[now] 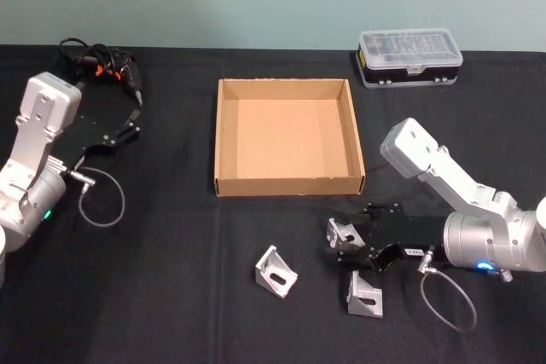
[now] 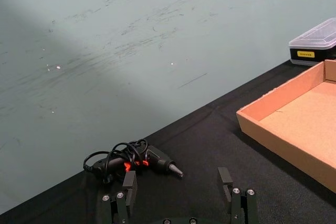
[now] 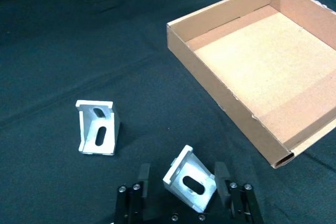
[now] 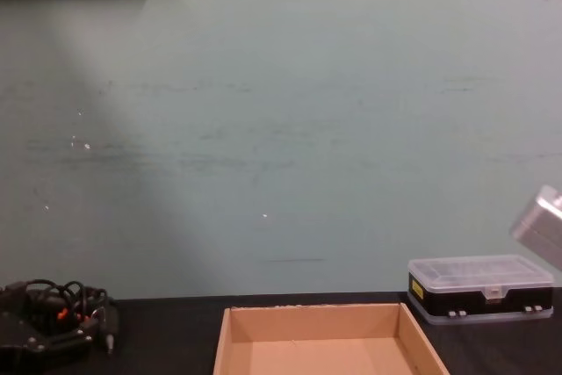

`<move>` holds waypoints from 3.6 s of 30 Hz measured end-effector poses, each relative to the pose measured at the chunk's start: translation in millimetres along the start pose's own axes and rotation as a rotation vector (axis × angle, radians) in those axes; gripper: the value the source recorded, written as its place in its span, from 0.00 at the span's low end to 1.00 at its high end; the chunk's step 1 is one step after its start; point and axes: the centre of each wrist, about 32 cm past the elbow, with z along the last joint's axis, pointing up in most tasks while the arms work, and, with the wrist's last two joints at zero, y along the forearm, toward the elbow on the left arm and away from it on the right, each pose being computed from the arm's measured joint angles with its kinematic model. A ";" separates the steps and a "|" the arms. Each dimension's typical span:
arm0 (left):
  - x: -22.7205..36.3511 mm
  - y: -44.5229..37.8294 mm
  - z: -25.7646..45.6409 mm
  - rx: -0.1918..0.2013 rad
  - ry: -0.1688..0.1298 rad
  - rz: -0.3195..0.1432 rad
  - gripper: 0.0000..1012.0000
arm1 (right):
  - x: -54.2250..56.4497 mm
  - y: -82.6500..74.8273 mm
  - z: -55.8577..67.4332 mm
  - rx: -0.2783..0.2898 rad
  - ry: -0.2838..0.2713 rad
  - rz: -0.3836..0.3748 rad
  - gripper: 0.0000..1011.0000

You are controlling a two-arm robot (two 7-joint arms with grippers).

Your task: Use one hand to pick up the angle iron from the table and place it into the box.

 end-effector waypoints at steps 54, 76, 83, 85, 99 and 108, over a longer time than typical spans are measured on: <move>0.0 0.0 0.0 0.000 0.000 0.000 0.99 | 33.6 -6.1 60.7 0.279 -0.089 -0.061 0.09; 0.0 0.0 0.0 0.000 0.000 0.000 0.99 | 71.9 53.8 65.3 0.279 -0.105 -0.169 0.09; 0.0 0.0 0.0 0.000 0.000 0.000 0.99 | 77.7 65.2 59.2 0.249 -0.098 -0.169 0.09; 0.0 0.0 0.0 0.000 0.000 0.000 0.99 | 79.4 69.0 56.7 0.239 -0.096 -0.168 0.09; 0.0 0.0 0.0 0.000 0.000 0.000 0.99 | 85.4 82.5 46.6 0.197 -0.084 -0.167 0.09; 0.0 0.0 0.0 0.000 0.000 0.000 0.99 | 87.4 84.2 42.7 0.183 -0.079 -0.175 0.10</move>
